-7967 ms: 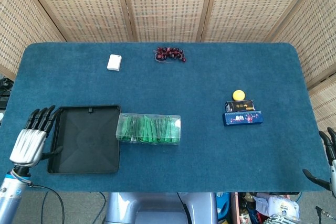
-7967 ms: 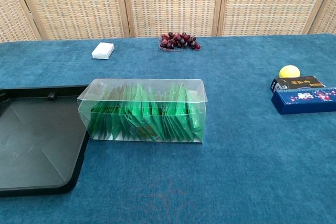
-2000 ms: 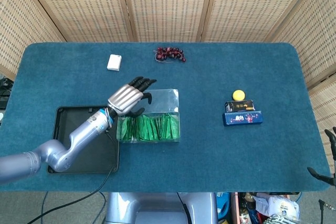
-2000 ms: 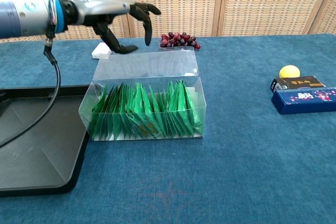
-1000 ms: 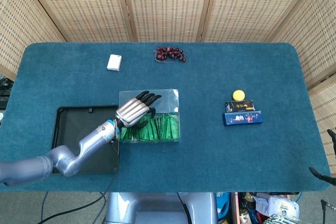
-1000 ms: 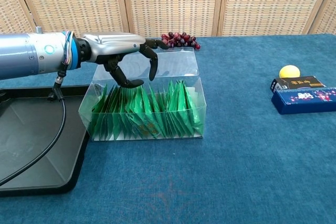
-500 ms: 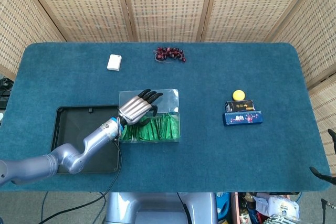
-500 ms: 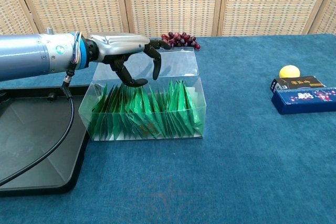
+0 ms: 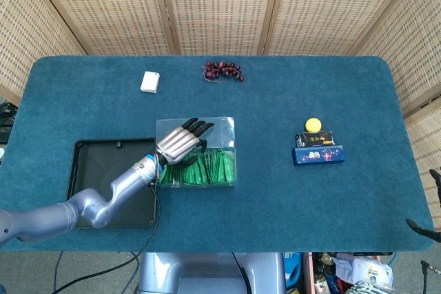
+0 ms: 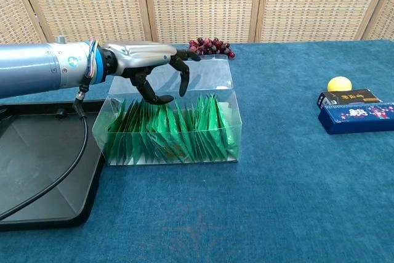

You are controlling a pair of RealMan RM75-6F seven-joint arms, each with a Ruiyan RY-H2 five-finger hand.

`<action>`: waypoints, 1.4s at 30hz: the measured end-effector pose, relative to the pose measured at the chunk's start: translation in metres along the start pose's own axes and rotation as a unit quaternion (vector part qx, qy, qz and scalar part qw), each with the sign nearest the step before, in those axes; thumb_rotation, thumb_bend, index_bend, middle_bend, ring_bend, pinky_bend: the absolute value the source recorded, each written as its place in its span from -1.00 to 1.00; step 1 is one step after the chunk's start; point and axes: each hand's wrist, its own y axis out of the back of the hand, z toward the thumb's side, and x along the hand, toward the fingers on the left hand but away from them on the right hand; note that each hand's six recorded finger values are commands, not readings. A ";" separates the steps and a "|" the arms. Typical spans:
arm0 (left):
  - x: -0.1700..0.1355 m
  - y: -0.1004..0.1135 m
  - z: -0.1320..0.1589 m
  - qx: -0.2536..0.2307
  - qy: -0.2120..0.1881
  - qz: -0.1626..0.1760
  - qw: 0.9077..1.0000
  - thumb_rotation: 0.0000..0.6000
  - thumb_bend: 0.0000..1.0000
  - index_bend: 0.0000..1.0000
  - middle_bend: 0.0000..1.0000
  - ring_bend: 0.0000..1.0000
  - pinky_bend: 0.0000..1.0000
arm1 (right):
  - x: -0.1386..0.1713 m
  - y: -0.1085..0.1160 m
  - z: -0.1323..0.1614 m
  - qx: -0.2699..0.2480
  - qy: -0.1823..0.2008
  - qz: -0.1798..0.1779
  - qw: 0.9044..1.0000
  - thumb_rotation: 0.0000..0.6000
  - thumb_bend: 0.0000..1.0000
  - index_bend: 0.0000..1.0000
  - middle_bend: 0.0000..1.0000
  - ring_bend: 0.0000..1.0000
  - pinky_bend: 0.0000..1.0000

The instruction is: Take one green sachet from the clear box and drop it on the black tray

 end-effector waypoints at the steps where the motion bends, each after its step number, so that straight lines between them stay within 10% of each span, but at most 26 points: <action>1: 0.000 -0.001 0.000 0.000 0.000 -0.001 1.000 1.00 -0.11 -0.08 -1.00 -1.00 -1.00 | 0.000 0.000 0.000 0.000 0.000 0.000 1.000 1.00 -1.00 -1.00 -1.00 -1.00 -1.00; 42: 0.006 -0.010 0.005 0.001 -0.002 -0.009 1.000 1.00 -0.08 0.10 -1.00 -1.00 -1.00 | -0.001 -0.001 0.000 -0.001 -0.001 0.004 1.000 1.00 -1.00 -1.00 -1.00 -1.00 -1.00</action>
